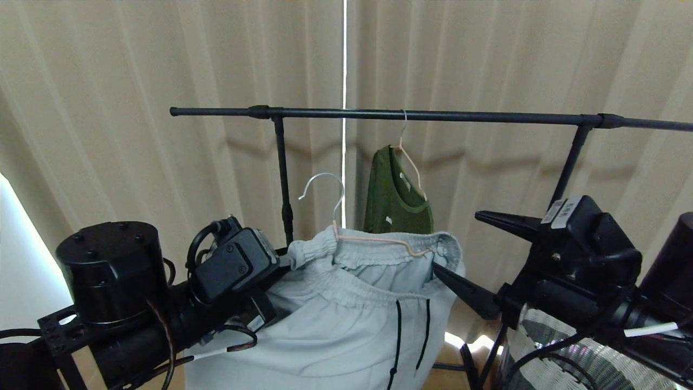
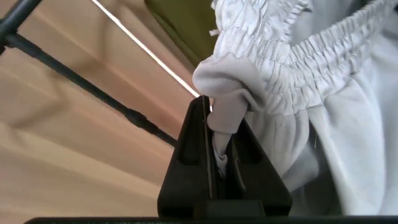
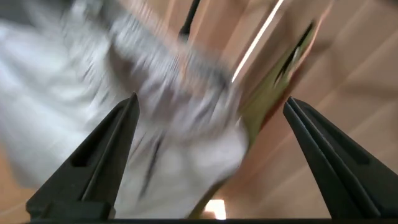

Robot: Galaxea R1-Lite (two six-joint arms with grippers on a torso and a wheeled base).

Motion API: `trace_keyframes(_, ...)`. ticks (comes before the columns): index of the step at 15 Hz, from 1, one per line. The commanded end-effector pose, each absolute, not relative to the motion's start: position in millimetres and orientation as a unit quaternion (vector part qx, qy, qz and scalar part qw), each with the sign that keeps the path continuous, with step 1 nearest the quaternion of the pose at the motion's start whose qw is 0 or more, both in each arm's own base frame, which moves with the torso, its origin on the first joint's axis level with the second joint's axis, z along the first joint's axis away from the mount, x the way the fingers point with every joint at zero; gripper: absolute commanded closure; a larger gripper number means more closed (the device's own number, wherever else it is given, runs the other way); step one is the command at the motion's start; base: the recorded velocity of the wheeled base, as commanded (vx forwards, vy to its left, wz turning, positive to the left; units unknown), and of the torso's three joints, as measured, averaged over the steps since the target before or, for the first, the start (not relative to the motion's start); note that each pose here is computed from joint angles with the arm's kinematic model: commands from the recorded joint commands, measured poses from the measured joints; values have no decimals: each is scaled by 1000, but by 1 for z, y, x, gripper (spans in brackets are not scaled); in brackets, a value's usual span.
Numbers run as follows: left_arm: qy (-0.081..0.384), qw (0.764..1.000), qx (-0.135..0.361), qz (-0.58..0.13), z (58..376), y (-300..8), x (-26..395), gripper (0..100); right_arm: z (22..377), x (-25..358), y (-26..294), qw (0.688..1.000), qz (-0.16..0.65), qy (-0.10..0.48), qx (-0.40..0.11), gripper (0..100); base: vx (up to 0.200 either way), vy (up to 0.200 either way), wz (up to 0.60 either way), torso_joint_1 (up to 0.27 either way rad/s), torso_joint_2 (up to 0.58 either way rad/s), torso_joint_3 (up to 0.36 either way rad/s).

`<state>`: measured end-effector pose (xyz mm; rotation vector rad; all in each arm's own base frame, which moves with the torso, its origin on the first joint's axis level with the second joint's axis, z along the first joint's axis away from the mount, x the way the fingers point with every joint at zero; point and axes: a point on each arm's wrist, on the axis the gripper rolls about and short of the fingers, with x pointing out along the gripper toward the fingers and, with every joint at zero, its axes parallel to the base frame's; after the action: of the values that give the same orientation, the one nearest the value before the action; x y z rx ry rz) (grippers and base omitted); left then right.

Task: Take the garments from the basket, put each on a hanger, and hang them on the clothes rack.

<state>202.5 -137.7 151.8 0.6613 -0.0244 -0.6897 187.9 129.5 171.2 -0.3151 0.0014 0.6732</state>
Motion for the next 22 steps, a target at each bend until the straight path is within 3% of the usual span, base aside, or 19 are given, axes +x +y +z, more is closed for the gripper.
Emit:
trace_keyframes(1,-30,884,315,-345,158,-146,198,100,164,202,139,928,330,13,-171,0,0,0,0,0,0,0)
trace_keyframes(6,-44,873,313,-371,160,-159,190,100,159,222,142,923,316,6,-220,0,0,0,0,0,0,0)
trace_keyframes(12,-47,868,313,-382,160,-162,185,100,163,245,153,920,317,-10,-230,0,0,0,0,0,0,0)
trace_keyframes(22,-84,856,298,-414,168,-159,177,100,161,246,156,904,350,-22,-245,0,0,0,0,0,0,0)
